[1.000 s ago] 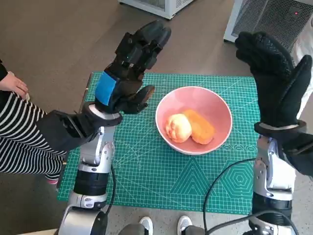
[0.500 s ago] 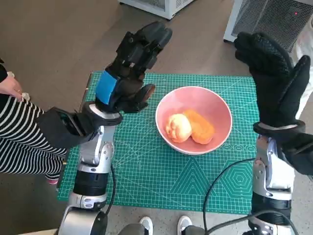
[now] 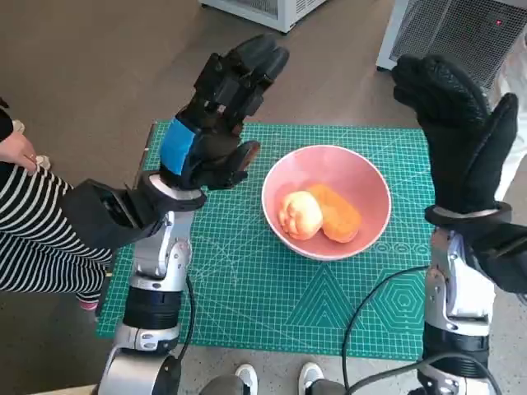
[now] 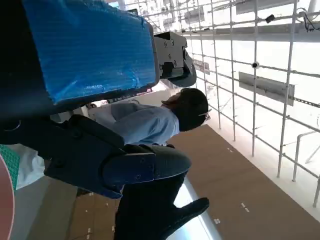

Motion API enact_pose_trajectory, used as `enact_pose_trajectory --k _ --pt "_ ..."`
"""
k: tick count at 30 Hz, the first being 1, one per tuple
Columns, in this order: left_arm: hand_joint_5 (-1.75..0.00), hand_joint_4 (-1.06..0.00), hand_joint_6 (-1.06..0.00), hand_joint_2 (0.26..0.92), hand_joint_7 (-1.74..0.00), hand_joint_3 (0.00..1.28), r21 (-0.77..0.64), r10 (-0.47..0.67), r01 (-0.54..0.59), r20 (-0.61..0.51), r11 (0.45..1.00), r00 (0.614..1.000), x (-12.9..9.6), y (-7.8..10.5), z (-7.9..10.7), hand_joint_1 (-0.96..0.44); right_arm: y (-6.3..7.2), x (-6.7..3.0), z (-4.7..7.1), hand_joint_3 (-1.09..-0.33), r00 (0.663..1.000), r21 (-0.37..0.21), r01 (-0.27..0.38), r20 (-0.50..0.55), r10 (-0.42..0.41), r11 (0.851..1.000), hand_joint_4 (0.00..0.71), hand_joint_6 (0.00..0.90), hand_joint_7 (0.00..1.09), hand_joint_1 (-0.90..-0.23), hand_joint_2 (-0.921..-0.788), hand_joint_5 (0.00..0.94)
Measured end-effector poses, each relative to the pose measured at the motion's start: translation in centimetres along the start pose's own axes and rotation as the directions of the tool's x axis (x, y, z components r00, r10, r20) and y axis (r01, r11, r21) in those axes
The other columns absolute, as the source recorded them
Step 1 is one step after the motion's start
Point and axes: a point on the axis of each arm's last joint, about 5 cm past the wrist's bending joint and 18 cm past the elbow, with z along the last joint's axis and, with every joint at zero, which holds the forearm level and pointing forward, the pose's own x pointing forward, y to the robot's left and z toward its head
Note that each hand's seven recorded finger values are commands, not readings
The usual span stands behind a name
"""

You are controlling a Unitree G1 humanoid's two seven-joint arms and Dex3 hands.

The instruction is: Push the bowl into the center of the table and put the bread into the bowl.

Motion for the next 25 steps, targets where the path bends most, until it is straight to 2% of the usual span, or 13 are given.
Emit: enact_pose_trajectory --k 25 --pt "-0.31 0.00 0.00 0.920 -0.59 0.43 -0.003 -0.009 0.009 0.003 1.000 1.000 0.19 0.00 0.46 -0.63 0.25 -0.14 -0.67 -0.669 1.000 0.011 -0.005 -0.021 0.005 1.000 0.136 0.045 0.49 -0.674 -0.921 0.000"
